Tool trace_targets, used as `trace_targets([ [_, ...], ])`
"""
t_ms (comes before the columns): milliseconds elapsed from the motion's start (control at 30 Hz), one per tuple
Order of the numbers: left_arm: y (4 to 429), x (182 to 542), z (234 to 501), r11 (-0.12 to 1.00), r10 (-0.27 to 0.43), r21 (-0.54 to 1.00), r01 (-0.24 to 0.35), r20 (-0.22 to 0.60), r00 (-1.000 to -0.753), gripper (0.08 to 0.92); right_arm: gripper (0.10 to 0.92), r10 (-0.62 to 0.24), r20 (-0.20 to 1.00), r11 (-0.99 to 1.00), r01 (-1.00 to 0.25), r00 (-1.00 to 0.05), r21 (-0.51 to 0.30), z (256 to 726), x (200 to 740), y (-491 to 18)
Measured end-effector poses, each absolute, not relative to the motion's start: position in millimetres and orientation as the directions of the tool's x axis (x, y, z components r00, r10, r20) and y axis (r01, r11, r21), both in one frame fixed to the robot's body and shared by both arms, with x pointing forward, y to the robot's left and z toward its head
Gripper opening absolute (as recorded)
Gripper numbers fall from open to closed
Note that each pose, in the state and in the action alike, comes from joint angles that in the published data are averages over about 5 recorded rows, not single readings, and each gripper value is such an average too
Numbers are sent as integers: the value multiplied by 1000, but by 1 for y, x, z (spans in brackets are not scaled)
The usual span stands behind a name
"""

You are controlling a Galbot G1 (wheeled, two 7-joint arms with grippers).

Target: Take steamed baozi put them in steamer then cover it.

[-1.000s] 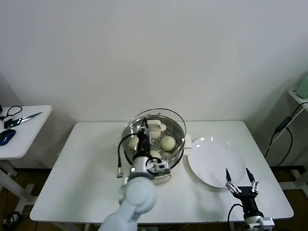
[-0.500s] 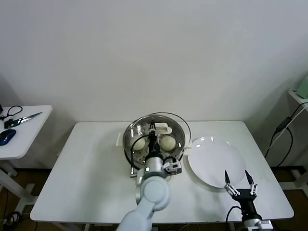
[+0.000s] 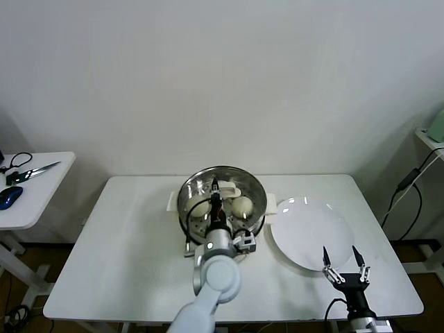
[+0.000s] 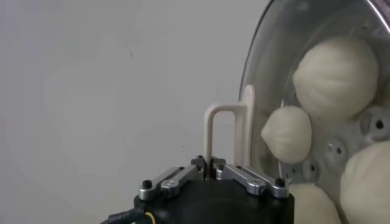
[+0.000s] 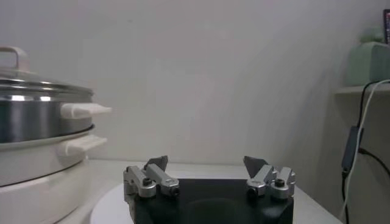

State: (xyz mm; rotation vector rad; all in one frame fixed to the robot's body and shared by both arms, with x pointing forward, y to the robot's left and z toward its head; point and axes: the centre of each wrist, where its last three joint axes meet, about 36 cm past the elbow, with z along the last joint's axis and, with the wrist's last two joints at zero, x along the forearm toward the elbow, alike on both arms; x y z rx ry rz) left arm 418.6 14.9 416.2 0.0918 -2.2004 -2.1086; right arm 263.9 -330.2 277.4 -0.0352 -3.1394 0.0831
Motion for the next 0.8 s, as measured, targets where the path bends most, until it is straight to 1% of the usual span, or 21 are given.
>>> trace_targets([
  [233, 19, 419, 412, 19, -107, 1000, 18, 20, -994, 151, 823, 16, 0, 998, 16, -1000, -56, 276, 262, -326],
  [333, 20, 418, 412, 17, -104, 1000, 19, 21, -994, 187, 823, 15, 0, 998, 15, -1000, -55, 277, 263, -325],
  [600, 25, 414, 419, 42, -91, 999, 30, 34, -995, 416, 823, 21, 18, 999, 20, -1000, -50, 277, 265, -322],
  [800, 34, 400, 429, 91, -71, 995, 49, 56, -996, 589, 823, 24, 35, 999, 23, -999, -49, 277, 268, -319],
])
